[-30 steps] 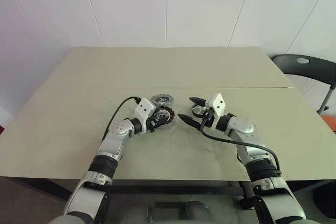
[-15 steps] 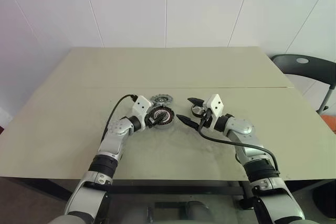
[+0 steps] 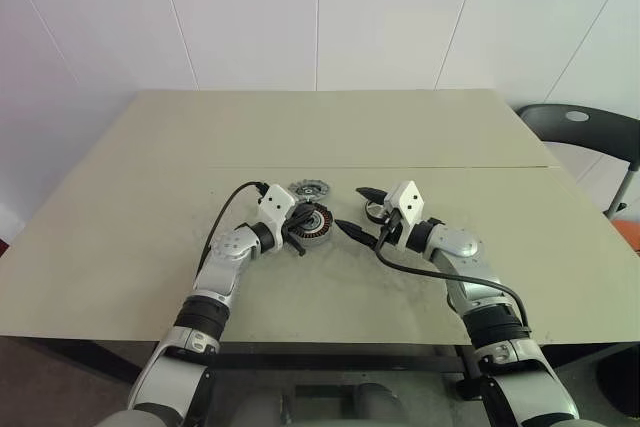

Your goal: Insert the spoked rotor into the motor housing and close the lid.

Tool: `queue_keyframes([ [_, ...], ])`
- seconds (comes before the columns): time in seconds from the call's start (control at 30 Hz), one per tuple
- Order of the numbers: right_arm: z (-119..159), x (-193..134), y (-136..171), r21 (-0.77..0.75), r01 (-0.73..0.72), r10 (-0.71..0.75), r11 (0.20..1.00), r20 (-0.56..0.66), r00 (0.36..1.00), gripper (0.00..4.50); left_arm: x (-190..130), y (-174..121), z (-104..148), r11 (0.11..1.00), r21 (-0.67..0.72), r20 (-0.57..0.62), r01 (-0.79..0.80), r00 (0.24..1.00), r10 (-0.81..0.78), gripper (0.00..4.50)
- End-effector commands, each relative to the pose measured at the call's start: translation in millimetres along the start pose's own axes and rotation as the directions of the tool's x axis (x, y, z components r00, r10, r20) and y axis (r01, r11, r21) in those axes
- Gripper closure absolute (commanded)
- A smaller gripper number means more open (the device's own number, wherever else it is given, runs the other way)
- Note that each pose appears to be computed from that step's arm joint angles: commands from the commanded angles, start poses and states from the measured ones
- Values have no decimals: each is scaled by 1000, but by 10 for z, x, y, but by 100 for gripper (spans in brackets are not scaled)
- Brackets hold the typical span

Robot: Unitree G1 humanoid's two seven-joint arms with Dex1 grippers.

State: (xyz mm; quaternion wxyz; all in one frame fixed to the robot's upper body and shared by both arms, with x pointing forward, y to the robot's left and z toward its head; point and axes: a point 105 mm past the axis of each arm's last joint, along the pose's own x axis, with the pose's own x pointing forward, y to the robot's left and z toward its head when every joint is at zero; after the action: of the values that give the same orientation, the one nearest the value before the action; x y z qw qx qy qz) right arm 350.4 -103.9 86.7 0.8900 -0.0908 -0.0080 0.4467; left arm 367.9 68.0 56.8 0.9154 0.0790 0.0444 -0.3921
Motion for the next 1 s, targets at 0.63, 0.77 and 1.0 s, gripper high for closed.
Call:
queue_keyframes([
  [0.63, 116, 31, -10, -42, 1, 1, 999, 34, 999, 0, 8, 41, -75, 997, 66, -69, -26, 997, 30, 446],
  [0.77, 127, 43, -21, -47, 3, -2, 999, 35, 999, 0, -62, 230, -308, 990, 105, -191, -99, 974, 118, 446],
  [1.0, 124, 45, -36, -51, 6, -4, 999, 31, 1000, 0, -31, 191, -199, 993, 87, -131, -81, 987, 92, 446],
])
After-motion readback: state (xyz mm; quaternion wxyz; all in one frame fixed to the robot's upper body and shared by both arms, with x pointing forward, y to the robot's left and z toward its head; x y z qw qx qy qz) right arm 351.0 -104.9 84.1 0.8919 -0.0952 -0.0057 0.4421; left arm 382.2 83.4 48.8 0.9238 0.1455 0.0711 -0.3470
